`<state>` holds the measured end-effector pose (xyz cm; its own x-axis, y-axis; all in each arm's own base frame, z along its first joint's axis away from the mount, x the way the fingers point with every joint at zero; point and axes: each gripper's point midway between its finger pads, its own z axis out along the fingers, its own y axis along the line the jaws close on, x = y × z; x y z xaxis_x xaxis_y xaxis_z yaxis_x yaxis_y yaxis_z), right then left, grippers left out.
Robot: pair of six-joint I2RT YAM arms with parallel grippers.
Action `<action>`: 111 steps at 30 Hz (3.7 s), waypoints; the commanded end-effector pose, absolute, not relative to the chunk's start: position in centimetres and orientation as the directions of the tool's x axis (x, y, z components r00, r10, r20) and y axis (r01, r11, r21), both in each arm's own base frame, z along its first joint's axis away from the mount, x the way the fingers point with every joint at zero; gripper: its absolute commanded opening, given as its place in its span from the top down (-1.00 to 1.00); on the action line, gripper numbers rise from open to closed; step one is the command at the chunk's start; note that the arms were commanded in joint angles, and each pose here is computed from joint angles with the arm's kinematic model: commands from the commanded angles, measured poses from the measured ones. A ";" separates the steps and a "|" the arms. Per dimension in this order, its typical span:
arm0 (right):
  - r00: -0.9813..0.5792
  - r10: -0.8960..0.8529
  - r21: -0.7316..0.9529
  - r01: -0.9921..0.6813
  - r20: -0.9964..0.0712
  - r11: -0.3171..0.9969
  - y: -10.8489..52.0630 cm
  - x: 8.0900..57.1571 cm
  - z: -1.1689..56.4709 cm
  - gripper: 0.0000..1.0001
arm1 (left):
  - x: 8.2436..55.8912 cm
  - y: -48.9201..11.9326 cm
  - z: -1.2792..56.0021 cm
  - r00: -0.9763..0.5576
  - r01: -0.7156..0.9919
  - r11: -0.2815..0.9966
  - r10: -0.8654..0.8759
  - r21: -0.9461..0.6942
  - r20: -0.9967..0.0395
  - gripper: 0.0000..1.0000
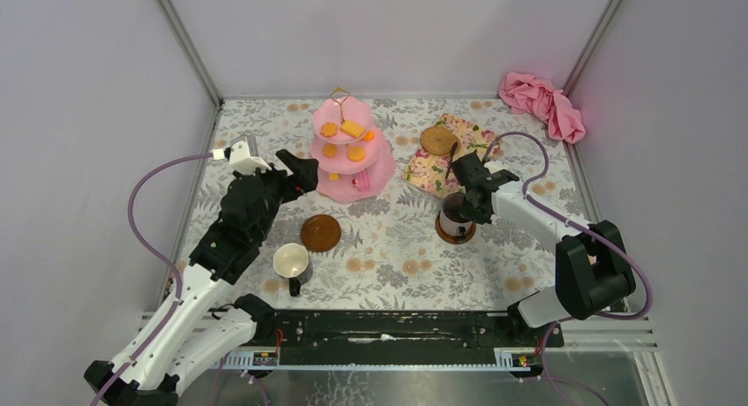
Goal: Serve the afternoon tea
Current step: Place the cup on the coaster, then pick up the cup at the center of the board.
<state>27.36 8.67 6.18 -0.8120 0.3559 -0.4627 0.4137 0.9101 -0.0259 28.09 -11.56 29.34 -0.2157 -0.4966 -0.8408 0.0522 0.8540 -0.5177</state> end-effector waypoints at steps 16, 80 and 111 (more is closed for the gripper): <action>-0.826 0.335 -0.013 0.382 -0.453 0.924 8.7 26.4 7.0 1.00 | 28.2 -12.2 31.3 -0.198 0.093 0.842 -0.508 -0.532 -0.839 -0.92; -0.632 0.169 0.326 -0.140 -0.756 0.935 23.7 29.9 22.1 0.12 | 25.8 -9.6 27.4 -0.545 -0.152 0.952 -0.305 -0.265 -0.781 -0.96; -0.701 0.051 0.302 -0.240 -0.712 0.923 27.0 28.8 13.4 0.10 | 16.8 -6.2 17.9 -0.665 -0.492 0.837 -0.538 -0.238 -0.518 -0.81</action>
